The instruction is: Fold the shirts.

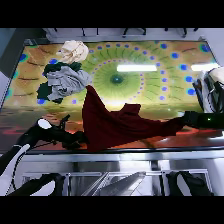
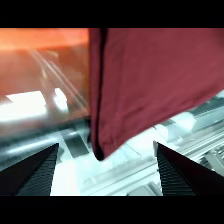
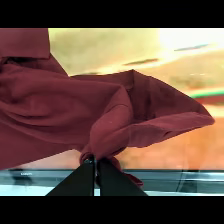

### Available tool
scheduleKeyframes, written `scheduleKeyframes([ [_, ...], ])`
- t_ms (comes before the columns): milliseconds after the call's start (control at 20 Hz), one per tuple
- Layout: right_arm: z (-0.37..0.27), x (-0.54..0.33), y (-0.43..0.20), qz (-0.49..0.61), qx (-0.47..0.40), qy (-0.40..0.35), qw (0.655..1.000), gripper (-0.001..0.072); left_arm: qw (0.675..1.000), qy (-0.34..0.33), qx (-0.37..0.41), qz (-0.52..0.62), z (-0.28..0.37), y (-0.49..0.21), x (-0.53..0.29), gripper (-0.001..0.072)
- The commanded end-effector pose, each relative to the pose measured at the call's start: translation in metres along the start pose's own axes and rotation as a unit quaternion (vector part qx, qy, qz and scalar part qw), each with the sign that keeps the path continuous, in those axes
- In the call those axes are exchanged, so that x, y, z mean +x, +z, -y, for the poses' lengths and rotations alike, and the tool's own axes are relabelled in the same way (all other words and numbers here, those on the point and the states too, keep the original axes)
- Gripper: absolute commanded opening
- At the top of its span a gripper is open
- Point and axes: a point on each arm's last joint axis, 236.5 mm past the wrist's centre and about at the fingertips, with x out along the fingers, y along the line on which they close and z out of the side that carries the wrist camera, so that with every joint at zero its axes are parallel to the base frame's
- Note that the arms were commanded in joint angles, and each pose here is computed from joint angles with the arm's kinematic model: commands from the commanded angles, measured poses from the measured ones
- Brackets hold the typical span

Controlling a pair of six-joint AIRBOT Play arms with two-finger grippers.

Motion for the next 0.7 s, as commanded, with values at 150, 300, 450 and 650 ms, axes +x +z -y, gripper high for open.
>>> scheduleKeyframes([
  [150,0.0,0.0,0.001,0.002,0.0,0.001,1.0,0.0027,0.998,0.015,0.021,-0.049,0.004,-0.01,0.047,0.0649],
  [300,0.0,0.0,0.003,0.006,0.0,0.0,1.0,0.0027,0.997,0.022,0.076,-0.019,0.028,0.002,0.048,0.0186],
  [450,0.0,0.0,0.004,0.008,-0.002,0.0,1.0,0.0027,0.993,0.019,0.106,0.045,0.046,0.025,0.038,0.0017],
  [650,-0.001,-0.002,0.007,0.017,-0.043,-0.001,0.999,0.0027,0.983,-0.026,0.152,0.098,0.091,0.035,-0.033,0.0016],
])
